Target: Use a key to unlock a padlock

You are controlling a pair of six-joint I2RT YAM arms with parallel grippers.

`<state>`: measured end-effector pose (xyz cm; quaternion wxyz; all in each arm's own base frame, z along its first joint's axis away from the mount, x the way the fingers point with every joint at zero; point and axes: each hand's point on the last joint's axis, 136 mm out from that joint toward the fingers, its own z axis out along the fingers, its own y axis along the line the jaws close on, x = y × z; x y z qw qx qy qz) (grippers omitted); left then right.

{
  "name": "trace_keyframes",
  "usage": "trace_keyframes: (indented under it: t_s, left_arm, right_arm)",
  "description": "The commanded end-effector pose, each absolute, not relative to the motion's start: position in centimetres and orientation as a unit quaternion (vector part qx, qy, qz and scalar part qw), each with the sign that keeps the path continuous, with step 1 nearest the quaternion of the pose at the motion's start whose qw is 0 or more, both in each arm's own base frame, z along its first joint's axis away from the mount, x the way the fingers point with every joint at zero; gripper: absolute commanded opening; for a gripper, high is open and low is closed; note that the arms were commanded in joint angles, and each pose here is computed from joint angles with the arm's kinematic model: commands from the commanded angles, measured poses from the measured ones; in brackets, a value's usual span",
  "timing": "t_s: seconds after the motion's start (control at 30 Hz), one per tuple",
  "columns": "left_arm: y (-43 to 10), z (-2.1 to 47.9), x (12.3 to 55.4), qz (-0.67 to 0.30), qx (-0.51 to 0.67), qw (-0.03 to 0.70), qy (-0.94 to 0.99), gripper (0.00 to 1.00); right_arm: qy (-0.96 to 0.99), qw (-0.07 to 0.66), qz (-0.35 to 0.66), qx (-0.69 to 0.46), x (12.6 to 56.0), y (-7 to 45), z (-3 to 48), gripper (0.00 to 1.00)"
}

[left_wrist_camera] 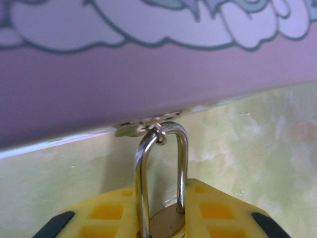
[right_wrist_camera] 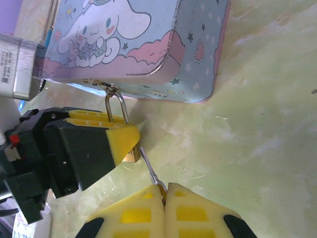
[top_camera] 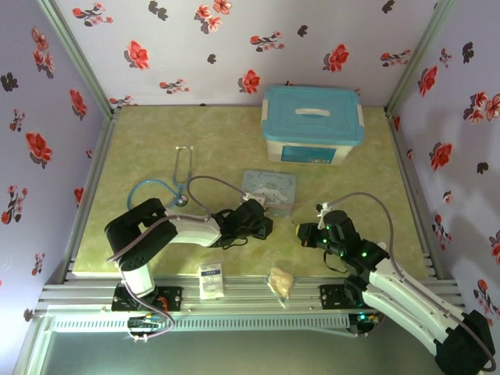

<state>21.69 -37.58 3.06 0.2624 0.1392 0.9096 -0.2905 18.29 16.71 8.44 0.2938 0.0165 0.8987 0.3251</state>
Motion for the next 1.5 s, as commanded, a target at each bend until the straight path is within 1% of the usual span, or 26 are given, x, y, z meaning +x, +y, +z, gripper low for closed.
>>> trace_keyframes:
  t_s: [0.0, 0.1, 0.2, 0.33, 0.53, 0.63, 0.9, 1.2, 1.33, 1.47]
  left_arm:
    - [-38.3, 2.9, 20.8, -0.309, 0.131, 0.245, 0.91, 0.2]
    - [-38.6, 3.7, 21.0, -0.325, 0.114, 0.25, 0.905, 0.21]
    - [-38.9, 4.3, 21.2, -0.347, 0.094, 0.257, 0.897, 0.18]
    - [-39.5, 4.7, 21.3, -0.374, 0.07, 0.253, 0.889, 0.14]
    - [-39.9, 5.1, 21.8, -0.414, 0.022, 0.256, 0.873, 0.0]
    - [-39.8, 6.0, 22.3, -0.443, -0.015, 0.266, 0.856, 0.0]
    - [-38.6, 7.5, 23.6, -0.491, -0.104, 0.297, 0.813, 0.0]
    - [-37.5, 7.6, 24.0, -0.53, -0.168, 0.308, 0.772, 0.0]
    - [-37.3, 8.3, 24.0, -0.535, -0.168, 0.321, 0.764, 0.0]
    - [-37.2, 8.5, 23.9, -0.55, -0.177, 0.317, 0.752, 0.0]
  right_arm:
    - [0.891, 0.303, 0.339, 0.018, 19.0, 17.7, 9.1, 0.0]
    - [0.888, 0.293, 0.354, 0.014, 19.1, 18.8, 8.6, 0.0]
    - [0.883, 0.282, 0.375, 0.024, 19.2, 19.6, 7.9, 0.0]
    - [0.885, 0.273, 0.376, 0.028, 19.2, 19.9, 7.3, 0.0]
    - [0.888, 0.249, 0.386, 0.04, 18.7, 20.4, 6.6, 0.0]
    - [0.893, 0.22, 0.387, 0.064, 18.2, 20.4, 5.4, 0.0]
    - [0.888, 0.167, 0.424, 0.061, 17.4, 22.3, 5.2, 0.0]
    - [0.861, 0.144, 0.474, 0.113, 17.6, 22.7, 5.5, 0.0]
    - [0.852, 0.139, 0.49, 0.121, 18.2, 23.0, 5.9, 0.0]
    - [0.843, 0.131, 0.506, 0.131, 18.7, 22.8, 6.1, 0.0]
